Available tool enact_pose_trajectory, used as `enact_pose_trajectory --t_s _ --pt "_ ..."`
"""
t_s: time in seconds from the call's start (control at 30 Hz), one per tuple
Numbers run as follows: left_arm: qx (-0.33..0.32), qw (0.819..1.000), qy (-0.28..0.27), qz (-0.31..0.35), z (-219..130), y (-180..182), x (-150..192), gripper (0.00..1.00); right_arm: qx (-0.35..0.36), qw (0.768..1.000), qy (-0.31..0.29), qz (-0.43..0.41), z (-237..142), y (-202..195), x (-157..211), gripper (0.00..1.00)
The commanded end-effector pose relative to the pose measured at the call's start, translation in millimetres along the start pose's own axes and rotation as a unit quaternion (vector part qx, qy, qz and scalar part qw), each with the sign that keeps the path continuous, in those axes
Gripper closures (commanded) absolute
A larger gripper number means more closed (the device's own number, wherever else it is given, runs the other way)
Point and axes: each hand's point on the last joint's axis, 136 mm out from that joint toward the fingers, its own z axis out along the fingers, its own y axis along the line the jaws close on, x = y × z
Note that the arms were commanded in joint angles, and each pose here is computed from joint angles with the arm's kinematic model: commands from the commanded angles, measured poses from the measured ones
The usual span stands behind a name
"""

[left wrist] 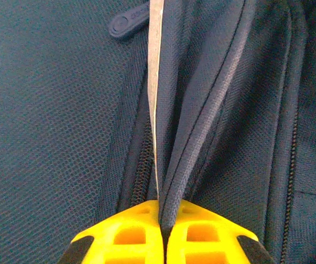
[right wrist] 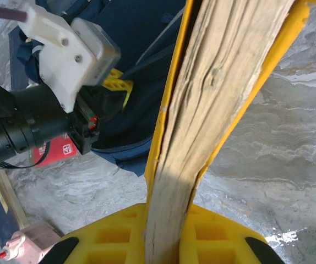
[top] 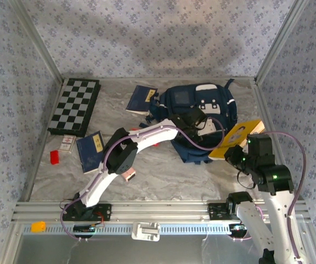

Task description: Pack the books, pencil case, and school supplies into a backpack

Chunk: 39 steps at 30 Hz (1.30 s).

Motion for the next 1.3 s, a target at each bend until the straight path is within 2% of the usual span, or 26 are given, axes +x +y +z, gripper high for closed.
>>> enact_pose_trajectory --t_s 0.0,0.13,0.23,0.47,0.63,0.87,1.07,1.27 --pt "-0.090 0.991 -0.081 -0.062 -92 63 -49 1.00 -0.033 0.999 -0.024 -0.024 -23 16 -9 1.00" --pt "-0.118 0.978 -0.130 -0.116 -140 95 -69 1.00 -0.049 0.999 -0.002 -0.019 -22 20 0 1.00" --pt "-0.129 0.970 -0.155 -0.137 -163 111 -78 1.00 -0.093 0.995 0.016 -0.020 -17 36 4 1.00" --pt "-0.133 0.964 -0.182 -0.141 -189 125 -99 1.00 -0.194 0.978 0.073 0.005 7 68 17 1.00" --pt "-0.105 0.969 -0.191 -0.119 -196 116 -106 1.00 -0.296 0.954 0.047 -0.011 26 110 1 1.00" --pt "-0.075 0.976 -0.180 -0.102 -203 103 -100 1.00 -0.293 0.949 0.035 -0.114 59 146 5 1.00" --pt "-0.065 0.975 -0.182 -0.108 -214 104 -94 1.00 -0.302 0.942 0.031 -0.145 96 169 2 1.00" --pt "-0.039 0.972 -0.198 -0.117 -225 103 -89 1.00 -0.299 0.943 0.035 -0.143 127 168 -8 1.00"
